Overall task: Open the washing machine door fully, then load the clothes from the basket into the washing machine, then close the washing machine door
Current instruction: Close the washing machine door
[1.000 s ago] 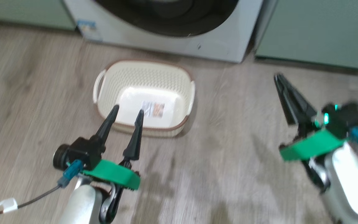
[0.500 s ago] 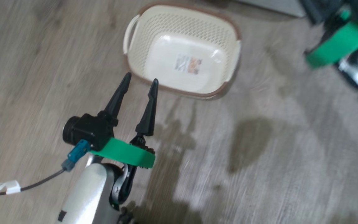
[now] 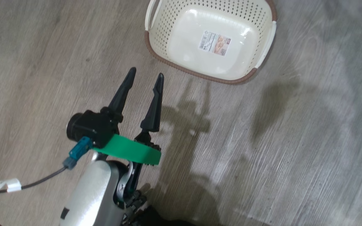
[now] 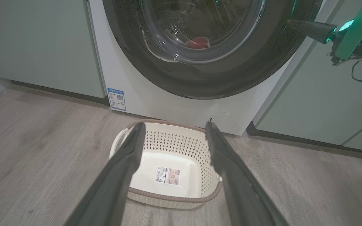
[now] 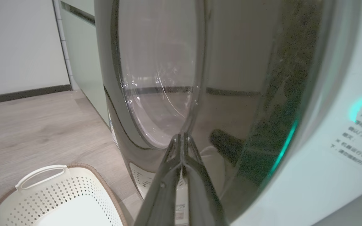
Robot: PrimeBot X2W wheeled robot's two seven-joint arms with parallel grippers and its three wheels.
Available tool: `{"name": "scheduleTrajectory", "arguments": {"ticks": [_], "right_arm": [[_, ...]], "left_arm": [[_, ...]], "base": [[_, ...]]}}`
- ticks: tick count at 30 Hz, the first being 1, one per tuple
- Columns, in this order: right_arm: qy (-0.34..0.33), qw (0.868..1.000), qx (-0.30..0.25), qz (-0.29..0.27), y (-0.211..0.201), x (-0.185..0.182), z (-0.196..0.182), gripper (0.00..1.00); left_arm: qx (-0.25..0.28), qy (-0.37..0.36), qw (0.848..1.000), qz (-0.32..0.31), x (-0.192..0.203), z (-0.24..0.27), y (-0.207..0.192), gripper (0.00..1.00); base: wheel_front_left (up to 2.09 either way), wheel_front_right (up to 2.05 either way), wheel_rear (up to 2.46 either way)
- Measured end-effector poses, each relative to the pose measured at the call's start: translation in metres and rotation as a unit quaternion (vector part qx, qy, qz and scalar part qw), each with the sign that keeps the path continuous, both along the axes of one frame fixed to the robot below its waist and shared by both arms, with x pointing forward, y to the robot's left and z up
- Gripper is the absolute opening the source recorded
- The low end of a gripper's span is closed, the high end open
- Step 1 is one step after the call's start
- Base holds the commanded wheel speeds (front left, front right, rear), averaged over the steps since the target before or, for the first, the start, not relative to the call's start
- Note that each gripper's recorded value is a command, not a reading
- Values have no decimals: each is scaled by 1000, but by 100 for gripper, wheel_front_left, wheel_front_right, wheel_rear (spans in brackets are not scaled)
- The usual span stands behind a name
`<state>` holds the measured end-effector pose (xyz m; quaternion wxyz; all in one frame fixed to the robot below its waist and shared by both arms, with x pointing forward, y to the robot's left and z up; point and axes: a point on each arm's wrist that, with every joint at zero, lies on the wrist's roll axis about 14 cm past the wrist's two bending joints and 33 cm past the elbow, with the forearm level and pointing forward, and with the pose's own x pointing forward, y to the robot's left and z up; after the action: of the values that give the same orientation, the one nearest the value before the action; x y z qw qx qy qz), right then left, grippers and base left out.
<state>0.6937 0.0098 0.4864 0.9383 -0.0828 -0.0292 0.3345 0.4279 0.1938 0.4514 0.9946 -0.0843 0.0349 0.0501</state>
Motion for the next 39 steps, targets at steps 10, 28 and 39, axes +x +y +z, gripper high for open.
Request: {"name": "scheduleTrajectory", "arguments": {"ticks": [10,28,39], "right_arm": [[16,998,-35,-40,-10,38,-12,0],[16,995,-42,-94,-24,69,-4,0],[18,996,-3,-87,-29,19,24,0]], "left_arm": [[0,5,1000,11,3,-4,6,100],[-1,10,1000,29,3,-6,14,100],[7,-36,999,11,1,27,10,100]], "base": [[0,0,0],[0,0,0],[0,0,0]]}}
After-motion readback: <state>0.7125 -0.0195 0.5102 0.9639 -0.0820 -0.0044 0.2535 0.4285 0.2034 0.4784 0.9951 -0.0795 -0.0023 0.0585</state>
